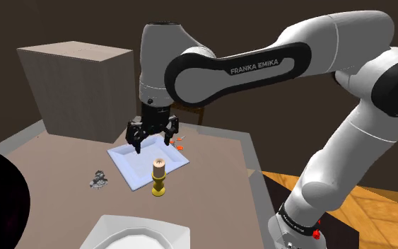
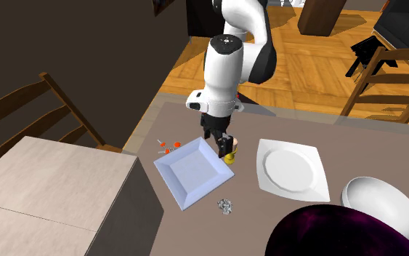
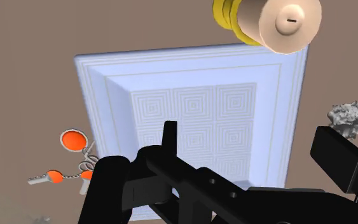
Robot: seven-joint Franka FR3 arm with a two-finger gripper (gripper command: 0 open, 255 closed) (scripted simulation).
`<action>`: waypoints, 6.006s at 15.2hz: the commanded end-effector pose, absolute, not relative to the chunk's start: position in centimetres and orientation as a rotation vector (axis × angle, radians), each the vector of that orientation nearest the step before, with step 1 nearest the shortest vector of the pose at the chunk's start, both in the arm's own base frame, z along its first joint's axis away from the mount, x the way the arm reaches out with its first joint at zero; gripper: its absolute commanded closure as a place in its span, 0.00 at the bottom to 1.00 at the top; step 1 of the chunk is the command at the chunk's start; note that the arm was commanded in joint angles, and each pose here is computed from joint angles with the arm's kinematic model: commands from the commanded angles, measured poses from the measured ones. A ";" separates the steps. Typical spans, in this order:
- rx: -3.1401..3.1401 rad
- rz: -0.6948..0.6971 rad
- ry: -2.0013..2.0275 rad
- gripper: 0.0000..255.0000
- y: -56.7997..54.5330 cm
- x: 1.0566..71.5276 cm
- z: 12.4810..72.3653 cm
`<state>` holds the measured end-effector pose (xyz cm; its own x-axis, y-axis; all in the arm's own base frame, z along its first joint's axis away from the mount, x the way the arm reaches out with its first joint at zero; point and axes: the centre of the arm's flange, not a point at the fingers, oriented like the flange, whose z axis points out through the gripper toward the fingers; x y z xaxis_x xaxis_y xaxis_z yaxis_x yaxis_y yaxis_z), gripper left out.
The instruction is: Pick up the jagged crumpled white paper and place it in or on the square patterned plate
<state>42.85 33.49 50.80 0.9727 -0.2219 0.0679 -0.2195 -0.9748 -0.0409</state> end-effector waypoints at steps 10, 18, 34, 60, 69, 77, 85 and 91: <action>-3.079 -0.083 0.479 0.00 45.8 49.4 45.6; -3.078 -0.078 0.501 0.00 47.8 50.7 41.6; -3.078 -0.078 0.501 1.00 47.8 50.7 40.7; -3.078 -0.078 0.501 1.00 42.6 50.8 48.9; -3.078 -0.078 0.501 1.00 30.7 51.0 46.9; -3.078 -0.078 0.501 1.00 30.7 51.0 42.8; -3.078 -0.078 0.501 0.00 30.6 51.0 42.8; -3.078 -0.078 0.501 0.00 30.6 51.0 44.1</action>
<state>51.04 30.58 43.51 0.9471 -0.3176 0.0461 -0.3165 -0.9481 -0.0302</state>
